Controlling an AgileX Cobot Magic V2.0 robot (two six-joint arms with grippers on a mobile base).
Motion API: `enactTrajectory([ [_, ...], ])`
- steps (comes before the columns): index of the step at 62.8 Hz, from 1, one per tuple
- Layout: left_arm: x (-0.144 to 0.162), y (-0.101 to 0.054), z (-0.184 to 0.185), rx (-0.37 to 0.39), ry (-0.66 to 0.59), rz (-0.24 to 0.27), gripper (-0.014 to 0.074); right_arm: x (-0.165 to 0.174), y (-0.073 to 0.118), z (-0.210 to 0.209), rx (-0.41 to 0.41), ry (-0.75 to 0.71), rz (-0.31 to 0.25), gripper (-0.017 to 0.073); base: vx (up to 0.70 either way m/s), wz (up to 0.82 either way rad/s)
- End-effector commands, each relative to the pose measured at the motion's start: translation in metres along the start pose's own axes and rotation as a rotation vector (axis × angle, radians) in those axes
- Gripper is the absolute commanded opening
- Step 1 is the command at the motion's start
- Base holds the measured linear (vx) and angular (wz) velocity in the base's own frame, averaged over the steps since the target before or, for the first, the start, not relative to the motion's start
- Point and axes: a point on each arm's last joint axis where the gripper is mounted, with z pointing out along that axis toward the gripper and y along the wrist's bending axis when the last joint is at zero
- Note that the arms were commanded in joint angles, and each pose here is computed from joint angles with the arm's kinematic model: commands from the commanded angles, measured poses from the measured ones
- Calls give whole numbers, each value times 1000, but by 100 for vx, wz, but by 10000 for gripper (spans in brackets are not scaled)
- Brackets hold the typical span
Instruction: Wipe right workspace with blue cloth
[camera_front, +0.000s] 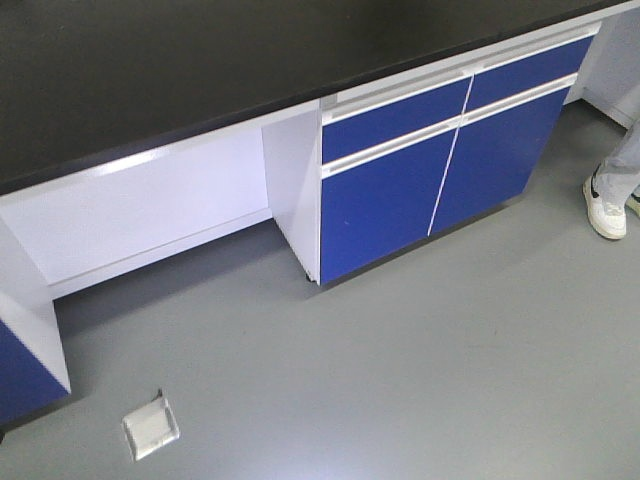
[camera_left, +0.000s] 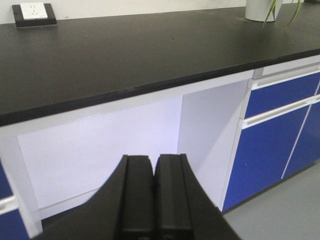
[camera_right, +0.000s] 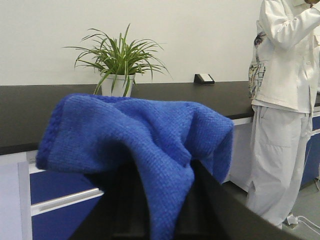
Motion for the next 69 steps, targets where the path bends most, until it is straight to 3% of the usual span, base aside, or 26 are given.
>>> enactTrajectory([
  [1, 2, -1, 1, 18, -63, -6, -6, -18, -4, -1, 36, -105, -8, 0, 42, -2],
  [19, 2, -1, 1, 18, -63, -6, -6, -18, -4, -1, 36, -105, -8, 0, 41, 17],
  [69, 2, -1, 1, 18, -63, -6, -6, -18, -4, -1, 36, -105, -8, 0, 36, 49],
])
